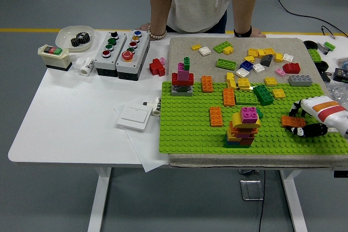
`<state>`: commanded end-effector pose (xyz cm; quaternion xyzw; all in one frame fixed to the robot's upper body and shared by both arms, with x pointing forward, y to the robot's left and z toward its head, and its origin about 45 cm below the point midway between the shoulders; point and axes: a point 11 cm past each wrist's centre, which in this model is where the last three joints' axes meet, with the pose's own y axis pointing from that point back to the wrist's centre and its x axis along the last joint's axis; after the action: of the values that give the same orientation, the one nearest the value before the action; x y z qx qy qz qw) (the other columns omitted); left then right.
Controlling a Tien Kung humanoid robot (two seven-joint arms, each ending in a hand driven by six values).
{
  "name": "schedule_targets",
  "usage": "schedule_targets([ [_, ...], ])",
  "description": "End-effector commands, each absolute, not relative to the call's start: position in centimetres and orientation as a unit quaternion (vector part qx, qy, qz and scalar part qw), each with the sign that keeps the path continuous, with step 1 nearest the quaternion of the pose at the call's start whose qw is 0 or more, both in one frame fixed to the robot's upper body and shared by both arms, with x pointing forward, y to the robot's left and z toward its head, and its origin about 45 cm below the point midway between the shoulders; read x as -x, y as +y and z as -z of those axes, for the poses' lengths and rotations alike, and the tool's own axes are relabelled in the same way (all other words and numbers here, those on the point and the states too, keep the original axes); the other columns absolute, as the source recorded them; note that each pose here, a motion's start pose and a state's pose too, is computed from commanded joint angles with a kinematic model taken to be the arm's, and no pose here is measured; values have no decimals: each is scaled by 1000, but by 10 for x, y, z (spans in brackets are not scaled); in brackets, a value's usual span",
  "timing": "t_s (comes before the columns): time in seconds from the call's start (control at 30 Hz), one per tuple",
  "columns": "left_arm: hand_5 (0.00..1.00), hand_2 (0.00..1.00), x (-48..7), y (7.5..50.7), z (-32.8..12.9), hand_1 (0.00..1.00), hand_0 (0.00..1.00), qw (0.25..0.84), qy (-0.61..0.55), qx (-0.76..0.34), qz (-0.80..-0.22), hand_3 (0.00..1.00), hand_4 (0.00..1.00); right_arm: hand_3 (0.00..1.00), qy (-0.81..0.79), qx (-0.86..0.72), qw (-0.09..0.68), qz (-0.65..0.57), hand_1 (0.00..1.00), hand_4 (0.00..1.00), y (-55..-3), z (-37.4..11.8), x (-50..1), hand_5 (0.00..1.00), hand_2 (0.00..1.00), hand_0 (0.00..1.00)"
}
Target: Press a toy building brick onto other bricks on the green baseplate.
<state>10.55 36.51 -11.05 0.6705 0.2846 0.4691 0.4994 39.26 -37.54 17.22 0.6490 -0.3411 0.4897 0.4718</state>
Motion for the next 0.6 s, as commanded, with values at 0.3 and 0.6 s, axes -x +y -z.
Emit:
schedule_targets([
  [0.3, 660, 739, -104, 366, 111, 771, 797, 499, 284, -673, -467, 586, 648, 521, -343, -649, 465, -496, 470, 718, -373, -178, -392, 385, 519, 541],
  [0.6, 662, 740, -102, 367, 111, 772, 796, 499, 283, -675, -465, 586, 650, 522, -355, -646, 445, -508, 465, 706, -370, -193, -393, 379, 516, 541],
])
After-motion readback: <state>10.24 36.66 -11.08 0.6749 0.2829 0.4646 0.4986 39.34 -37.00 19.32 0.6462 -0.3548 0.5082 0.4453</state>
